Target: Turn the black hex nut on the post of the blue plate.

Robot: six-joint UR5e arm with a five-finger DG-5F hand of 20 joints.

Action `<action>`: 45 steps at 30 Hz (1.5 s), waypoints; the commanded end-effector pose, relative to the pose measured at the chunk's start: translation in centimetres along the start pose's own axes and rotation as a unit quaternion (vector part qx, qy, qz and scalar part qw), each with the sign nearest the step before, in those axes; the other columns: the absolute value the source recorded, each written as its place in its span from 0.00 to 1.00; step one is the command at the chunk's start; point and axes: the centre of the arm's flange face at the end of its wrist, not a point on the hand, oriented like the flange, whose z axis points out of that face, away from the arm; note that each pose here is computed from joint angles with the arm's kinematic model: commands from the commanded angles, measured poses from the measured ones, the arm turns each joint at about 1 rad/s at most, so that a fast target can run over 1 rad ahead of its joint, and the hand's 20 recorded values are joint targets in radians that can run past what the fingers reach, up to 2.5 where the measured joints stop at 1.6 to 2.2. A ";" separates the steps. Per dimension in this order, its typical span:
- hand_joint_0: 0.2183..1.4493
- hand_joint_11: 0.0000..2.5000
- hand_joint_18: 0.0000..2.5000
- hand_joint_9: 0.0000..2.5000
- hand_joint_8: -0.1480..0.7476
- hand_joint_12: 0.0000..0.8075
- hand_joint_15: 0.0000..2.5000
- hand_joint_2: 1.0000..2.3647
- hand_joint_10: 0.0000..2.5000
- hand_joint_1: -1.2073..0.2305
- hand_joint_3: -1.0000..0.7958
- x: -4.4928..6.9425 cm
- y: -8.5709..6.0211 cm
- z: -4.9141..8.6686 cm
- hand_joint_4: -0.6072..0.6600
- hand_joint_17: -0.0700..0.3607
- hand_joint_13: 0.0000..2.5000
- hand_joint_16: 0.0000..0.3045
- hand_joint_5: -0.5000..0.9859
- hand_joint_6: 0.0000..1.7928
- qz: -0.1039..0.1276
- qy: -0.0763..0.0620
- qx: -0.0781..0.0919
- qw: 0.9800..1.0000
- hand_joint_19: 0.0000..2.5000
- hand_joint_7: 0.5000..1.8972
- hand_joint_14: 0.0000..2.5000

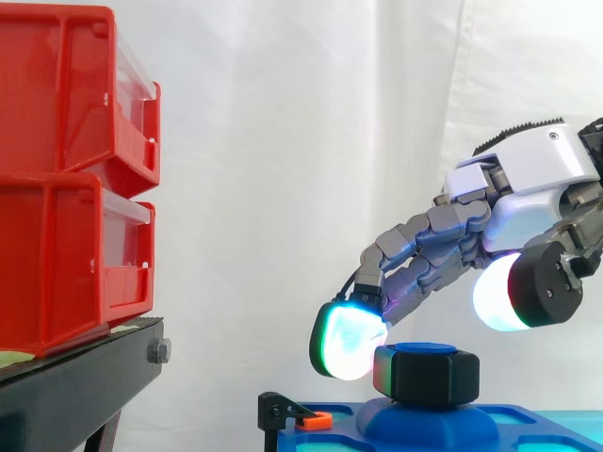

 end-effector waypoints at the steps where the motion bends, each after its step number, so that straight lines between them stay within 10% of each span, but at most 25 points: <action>1: 0.20 0.00 0.08 0.16 0.48 0.48 0.01 0.00 0.00 0.50 0.28 -0.1 -0.4 -0.2 0.67 0.43 0.13 0.17 0.21 0.28 0.001 0.001 -0.004 1.000 0.07 0.24 0.00; 19: 0.20 0.00 0.08 0.16 0.48 0.49 0.00 0.00 0.00 0.50 0.28 -0.8 -2.3 -1.2 0.66 0.43 0.13 0.17 0.21 0.28 0.005 0.006 -0.022 1.000 0.07 0.24 0.00; 31: 0.19 0.00 0.08 0.16 0.48 0.49 0.00 0.00 0.00 0.51 0.28 -3.8 0.0 0.1 0.67 0.44 0.12 0.17 0.21 0.28 -0.009 -0.034 -0.033 0.999 0.06 0.24 0.00; 45: 0.19 0.00 0.07 0.16 0.48 0.50 0.00 0.00 0.00 0.52 0.28 0.3 2.2 1.8 0.67 0.44 0.11 0.17 0.21 0.28 -0.014 -0.050 -0.028 0.998 0.07 0.24 0.00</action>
